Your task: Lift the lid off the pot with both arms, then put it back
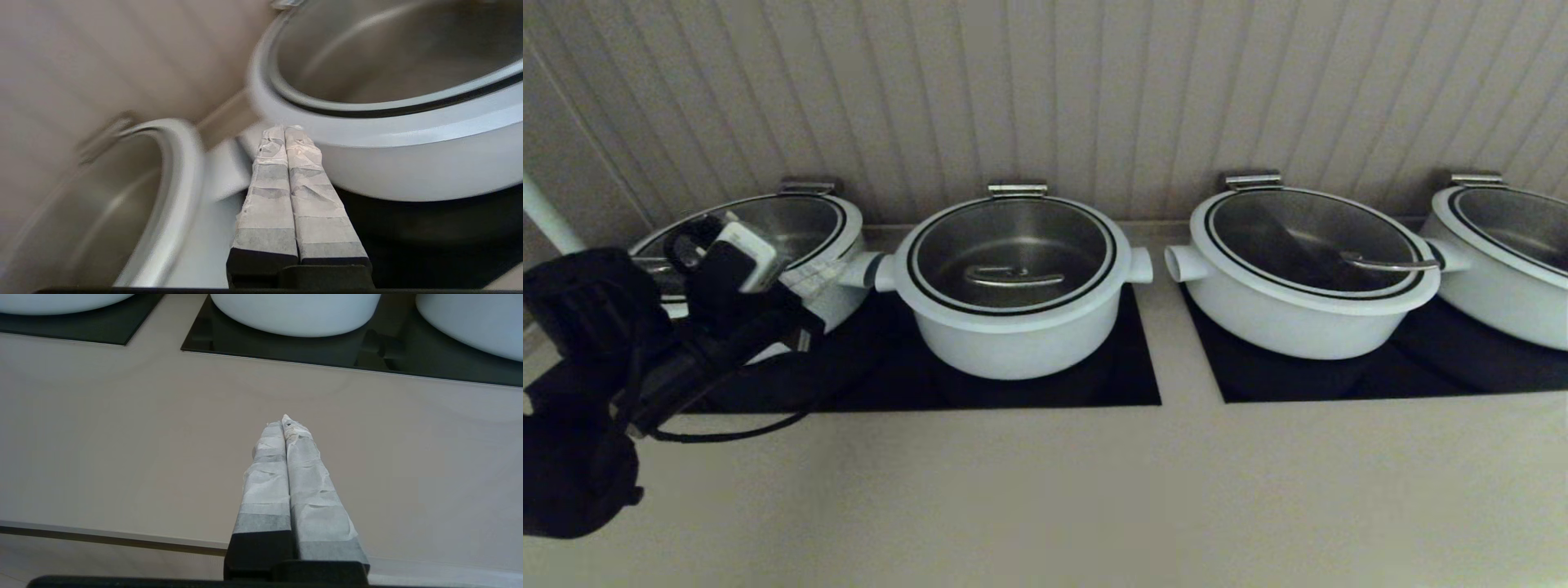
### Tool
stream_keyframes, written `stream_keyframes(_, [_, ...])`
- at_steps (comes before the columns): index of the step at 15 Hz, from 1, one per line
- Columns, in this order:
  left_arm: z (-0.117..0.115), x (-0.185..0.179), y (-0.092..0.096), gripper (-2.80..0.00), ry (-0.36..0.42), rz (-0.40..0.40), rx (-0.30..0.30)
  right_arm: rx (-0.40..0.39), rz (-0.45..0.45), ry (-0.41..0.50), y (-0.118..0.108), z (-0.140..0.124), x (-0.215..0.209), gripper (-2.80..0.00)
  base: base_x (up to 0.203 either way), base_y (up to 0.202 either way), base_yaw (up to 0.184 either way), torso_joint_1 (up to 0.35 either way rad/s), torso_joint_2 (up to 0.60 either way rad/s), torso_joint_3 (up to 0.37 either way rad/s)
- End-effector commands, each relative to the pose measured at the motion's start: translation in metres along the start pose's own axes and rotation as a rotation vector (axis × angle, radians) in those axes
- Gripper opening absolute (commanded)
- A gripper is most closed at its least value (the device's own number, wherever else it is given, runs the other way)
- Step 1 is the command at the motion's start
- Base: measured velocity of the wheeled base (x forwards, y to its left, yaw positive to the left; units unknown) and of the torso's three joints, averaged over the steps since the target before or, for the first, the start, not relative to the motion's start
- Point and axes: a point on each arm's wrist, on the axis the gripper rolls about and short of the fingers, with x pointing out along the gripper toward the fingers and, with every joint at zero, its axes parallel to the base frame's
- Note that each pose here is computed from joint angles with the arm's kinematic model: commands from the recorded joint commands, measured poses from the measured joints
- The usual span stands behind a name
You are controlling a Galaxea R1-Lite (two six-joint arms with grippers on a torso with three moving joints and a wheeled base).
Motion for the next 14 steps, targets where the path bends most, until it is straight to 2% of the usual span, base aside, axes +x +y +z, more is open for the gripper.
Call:
stream_keyframes(1, [0.019,-0.021,0.012,-2.80,-0.041,0.082,0.034,-0.001,0.001,0.001,0.000,0.000,0.000,-2.80,0.000,0.000,0.000,0.000,0.00,0.000])
stream_keyframes(4, [0.029,-0.057,0.011,-2.80,0.011,0.234,0.025,-0.001,0.001,0.001,0.000,0.000,0.000,-2.80,0.000,0.000,0.000,0.000,0.00,0.000])
stream_keyframes(7, [0.018,-0.102,0.000,-2.80,0.110,0.333,-0.067,-0.001,0.001,0.001,0.000,0.000,0.000,-2.80,0.000,0.000,0.000,0.000,0.00,0.000])
stream_keyframes(9, [0.011,-0.132,-0.015,-2.80,0.151,0.353,-0.116,-0.001,0.001,0.001,0.000,0.000,0.000,-2.80,0.000,0.000,0.000,0.000,0.00,0.000])
stream_keyframes(11, [0.005,-0.156,-0.030,-2.80,0.176,0.352,-0.138,-0.001,0.001,0.001,0.000,0.000,0.000,-2.80,0.000,0.000,0.000,0.000,0.00,0.000])
stream_keyframes(14, [0.012,-0.177,-0.037,-2.80,0.173,0.358,-0.179,-0.001,0.001,0.001,0.000,0.000,0.000,-2.80,0.000,0.000,0.000,0.000,0.00,0.000])
